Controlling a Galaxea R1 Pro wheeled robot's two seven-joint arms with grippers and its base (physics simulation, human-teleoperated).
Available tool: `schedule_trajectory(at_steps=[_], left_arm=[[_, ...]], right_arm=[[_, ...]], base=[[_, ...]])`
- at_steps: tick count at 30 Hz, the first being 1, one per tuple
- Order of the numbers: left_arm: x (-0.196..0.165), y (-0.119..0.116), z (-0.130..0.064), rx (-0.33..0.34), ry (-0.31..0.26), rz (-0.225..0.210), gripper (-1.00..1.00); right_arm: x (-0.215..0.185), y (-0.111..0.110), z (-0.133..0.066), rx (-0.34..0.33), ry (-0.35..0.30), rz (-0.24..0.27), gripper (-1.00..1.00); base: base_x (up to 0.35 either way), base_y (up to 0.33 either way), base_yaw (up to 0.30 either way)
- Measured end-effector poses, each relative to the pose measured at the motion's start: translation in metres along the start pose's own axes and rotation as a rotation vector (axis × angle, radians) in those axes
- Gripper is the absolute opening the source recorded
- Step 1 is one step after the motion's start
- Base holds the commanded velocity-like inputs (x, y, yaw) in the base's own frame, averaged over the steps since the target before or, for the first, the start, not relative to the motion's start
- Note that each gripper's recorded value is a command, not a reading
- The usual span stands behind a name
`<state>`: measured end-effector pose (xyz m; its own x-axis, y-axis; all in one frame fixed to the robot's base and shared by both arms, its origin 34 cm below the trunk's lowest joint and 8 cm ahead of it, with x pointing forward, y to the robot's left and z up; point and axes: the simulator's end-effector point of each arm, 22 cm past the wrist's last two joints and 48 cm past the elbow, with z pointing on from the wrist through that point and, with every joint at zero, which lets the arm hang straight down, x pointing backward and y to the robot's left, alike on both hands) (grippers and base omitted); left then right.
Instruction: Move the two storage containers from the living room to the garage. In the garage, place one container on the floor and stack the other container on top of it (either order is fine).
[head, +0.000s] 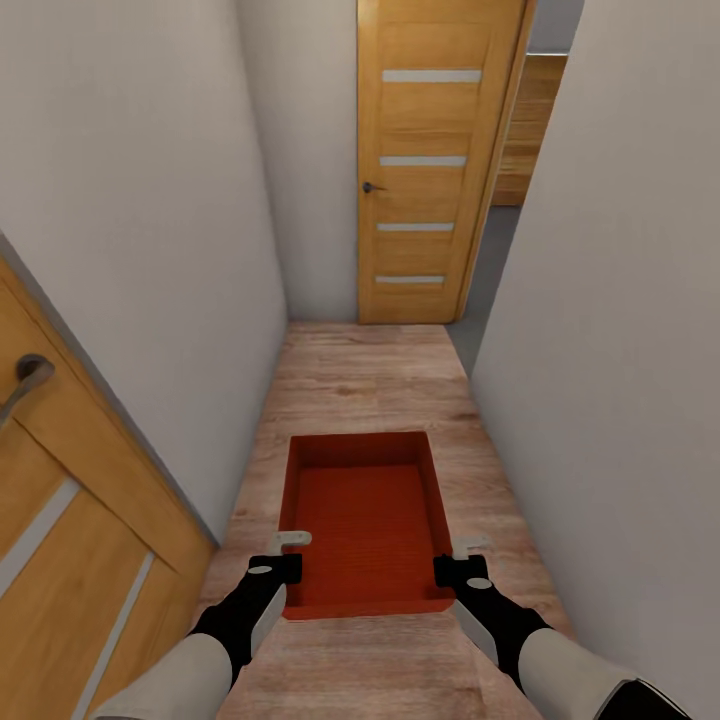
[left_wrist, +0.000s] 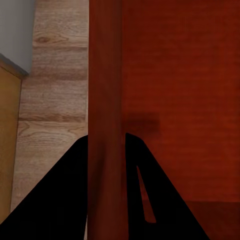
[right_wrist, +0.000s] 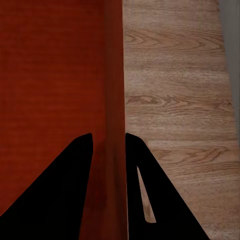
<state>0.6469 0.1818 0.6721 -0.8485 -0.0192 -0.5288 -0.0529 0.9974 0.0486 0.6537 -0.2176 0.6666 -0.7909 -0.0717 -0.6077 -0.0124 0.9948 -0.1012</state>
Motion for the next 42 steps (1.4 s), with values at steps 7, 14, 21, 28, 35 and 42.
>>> schedule_trajectory(at_steps=[7, 14, 21, 28, 35, 42], left_arm=[[0.0002, 0.0001, 0.0, 0.0, 0.0, 0.0, -1.0], [-0.0002, 0.0002, 0.0001, 0.001, 0.0, 0.0, -1.0], [-0.0001, 0.0001, 0.0, 0.001, 0.0, 0.0, -1.0], [0.0, 0.0002, 0.0001, 0.001, 0.0, 0.0, -1.0], [-0.0001, 0.0002, 0.0, 0.001, 0.0, 0.0, -1.0], [-0.0001, 0.0002, 0.0, 0.001, 0.0, 0.0, -1.0]], right_arm=[[0.0001, 0.0001, 0.0, 0.0, 0.0, 0.0, -1.0], [0.0, 0.0002, 0.0, 0.0, 0.0, 0.001, -1.0], [0.0, 0.0001, 0.0, 0.0, 0.0, 0.0, -1.0], [0.0001, 0.0002, 0.0, 0.0, 0.0, 0.0, -1.0], [0.0001, 0.0002, 0.0, 0.0, 0.0, 0.001, -1.0], [0.0, 0.0001, 0.0, 0.0, 0.0, 0.001, -1.0]], base=[[0.323, 0.0, 0.0], [0.323, 0.0, 0.0], [0.323, 0.0, 0.0], [0.323, 0.0, 0.0], [0.323, 0.0, 0.0], [0.323, 0.0, 0.0]])
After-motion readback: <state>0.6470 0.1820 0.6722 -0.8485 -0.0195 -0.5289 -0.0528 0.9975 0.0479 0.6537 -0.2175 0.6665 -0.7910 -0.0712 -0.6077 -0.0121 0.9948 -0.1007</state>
